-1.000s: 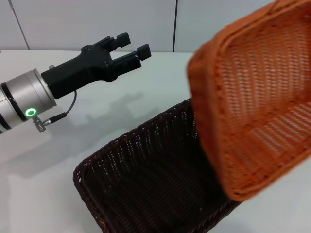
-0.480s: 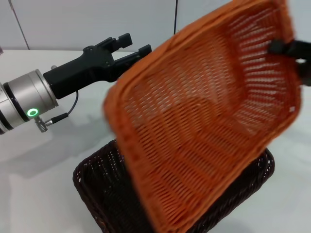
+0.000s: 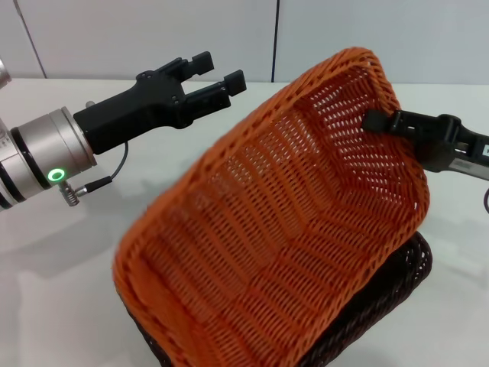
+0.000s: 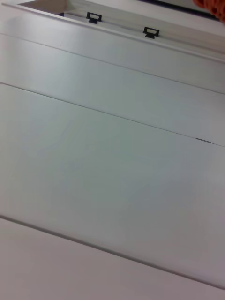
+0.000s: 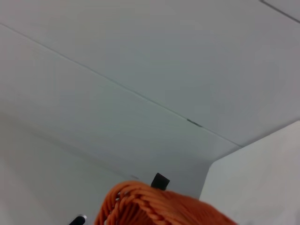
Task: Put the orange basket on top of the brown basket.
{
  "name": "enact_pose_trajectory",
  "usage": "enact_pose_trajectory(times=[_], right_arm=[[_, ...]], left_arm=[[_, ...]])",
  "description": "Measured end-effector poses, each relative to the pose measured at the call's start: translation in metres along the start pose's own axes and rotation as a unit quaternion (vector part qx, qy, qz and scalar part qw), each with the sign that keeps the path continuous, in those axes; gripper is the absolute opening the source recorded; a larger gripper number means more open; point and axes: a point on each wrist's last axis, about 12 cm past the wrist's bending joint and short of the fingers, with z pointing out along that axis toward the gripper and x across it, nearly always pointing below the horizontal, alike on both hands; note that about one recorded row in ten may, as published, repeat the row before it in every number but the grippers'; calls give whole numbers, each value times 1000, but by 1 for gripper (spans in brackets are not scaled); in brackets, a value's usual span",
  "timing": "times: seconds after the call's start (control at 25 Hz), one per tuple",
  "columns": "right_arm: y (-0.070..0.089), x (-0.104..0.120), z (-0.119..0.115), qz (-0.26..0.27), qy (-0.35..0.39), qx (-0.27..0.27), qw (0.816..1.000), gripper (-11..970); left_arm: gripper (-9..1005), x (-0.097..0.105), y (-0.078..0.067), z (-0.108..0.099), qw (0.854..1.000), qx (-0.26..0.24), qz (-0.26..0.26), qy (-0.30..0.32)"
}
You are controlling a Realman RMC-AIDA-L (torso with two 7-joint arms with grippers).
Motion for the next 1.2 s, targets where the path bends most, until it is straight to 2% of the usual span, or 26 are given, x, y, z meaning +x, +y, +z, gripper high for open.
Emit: enact_pose_trajectory(times=[0.2,0.4,0.52,0.68,0.76,0.8,0.84,0.96,1.08,1.2], right_arm=[[-2,1,-8,6,0,7,1000,435],[-5,1,-19,9,-1,18,1000,664],[-5,0,-26,3,-6,22,1000,709],[-1,-7,-45,-45,-33,28,998,753],[3,-11,-58,-76,-62,23,995,753],[6,-13,-75,-114,-106,16,988,753],[6,-13,-75,-114,-106,16,988,753],[9,-12,-98,-179,-168,20,969,753],[4,-6,-118,-244,-227,52,941,753],[-5,5,-137,-318,-308,102,891,753]], left_arm=[[840,0,0,1,1000,0,0,1],[840,0,0,1,1000,-1,0,1],[840,0,0,1,1000,-1,0,1],[840,0,1,0,1000,-3,0,0],[840,0,1,-1,1000,-6,-2,-3],[840,0,2,-2,1000,-9,-2,-4],[840,0,2,-2,1000,-9,-2,-4],[840,-3,6,-7,1000,-26,1,-17],[840,-5,11,-11,999,-42,-1,-30],[840,-5,14,-16,998,-57,-5,-41]])
